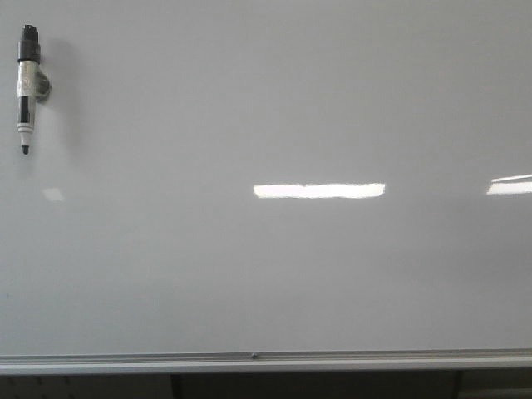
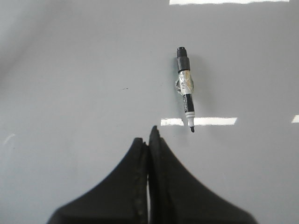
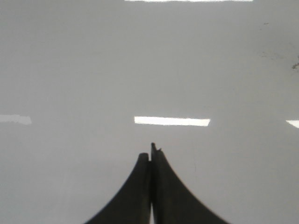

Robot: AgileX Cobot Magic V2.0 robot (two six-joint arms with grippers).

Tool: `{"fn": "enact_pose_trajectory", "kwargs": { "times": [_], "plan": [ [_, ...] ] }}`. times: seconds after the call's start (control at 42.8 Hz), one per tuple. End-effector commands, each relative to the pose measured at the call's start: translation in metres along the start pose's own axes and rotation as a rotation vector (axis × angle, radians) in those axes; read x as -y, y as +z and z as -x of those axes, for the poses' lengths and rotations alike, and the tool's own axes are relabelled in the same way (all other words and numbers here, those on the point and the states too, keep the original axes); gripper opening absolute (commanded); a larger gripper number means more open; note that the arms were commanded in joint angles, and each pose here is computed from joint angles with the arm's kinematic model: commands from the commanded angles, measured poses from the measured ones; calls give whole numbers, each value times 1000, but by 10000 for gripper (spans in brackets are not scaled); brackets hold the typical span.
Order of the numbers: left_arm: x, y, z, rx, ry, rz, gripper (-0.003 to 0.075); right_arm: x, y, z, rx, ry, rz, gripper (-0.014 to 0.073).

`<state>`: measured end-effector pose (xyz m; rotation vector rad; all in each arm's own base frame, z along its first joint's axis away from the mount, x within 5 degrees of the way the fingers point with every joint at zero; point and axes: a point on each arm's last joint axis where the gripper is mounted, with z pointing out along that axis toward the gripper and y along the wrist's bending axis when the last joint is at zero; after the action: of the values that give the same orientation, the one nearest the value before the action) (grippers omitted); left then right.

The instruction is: Write number 2 on whiteboard

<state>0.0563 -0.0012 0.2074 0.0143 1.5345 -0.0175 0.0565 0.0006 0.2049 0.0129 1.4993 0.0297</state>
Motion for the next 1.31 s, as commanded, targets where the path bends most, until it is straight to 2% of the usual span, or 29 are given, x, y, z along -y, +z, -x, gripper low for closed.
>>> {"fn": "enact_pose_trajectory", "kwargs": {
  "times": [0.0, 0.702, 0.912, 1.076, 1.193, 1.287],
  "plan": [
    [0, -1, -3, 73, -13, -2, -20, 0, -2, 10, 108, -12, -3, -68],
    [0, -1, -3, 73, -13, -2, -20, 0, -2, 10, 108, -12, -3, -68],
    [0, -2, 3, 136, -13, -1, -20, 0, -3, 18, 194, -12, -2, -68],
    [0, -5, 25, 228, -13, -1, -20, -1, -7, 43, 227, -3, 0, -68],
    [0, -13, 58, 316, -13, -2, -20, -2, -13, 72, 202, -3, 1, -68],
    [0, -19, 82, 330, -13, -3, -20, -3, -14, 95, 168, -3, 2, -68]
  ]
}}
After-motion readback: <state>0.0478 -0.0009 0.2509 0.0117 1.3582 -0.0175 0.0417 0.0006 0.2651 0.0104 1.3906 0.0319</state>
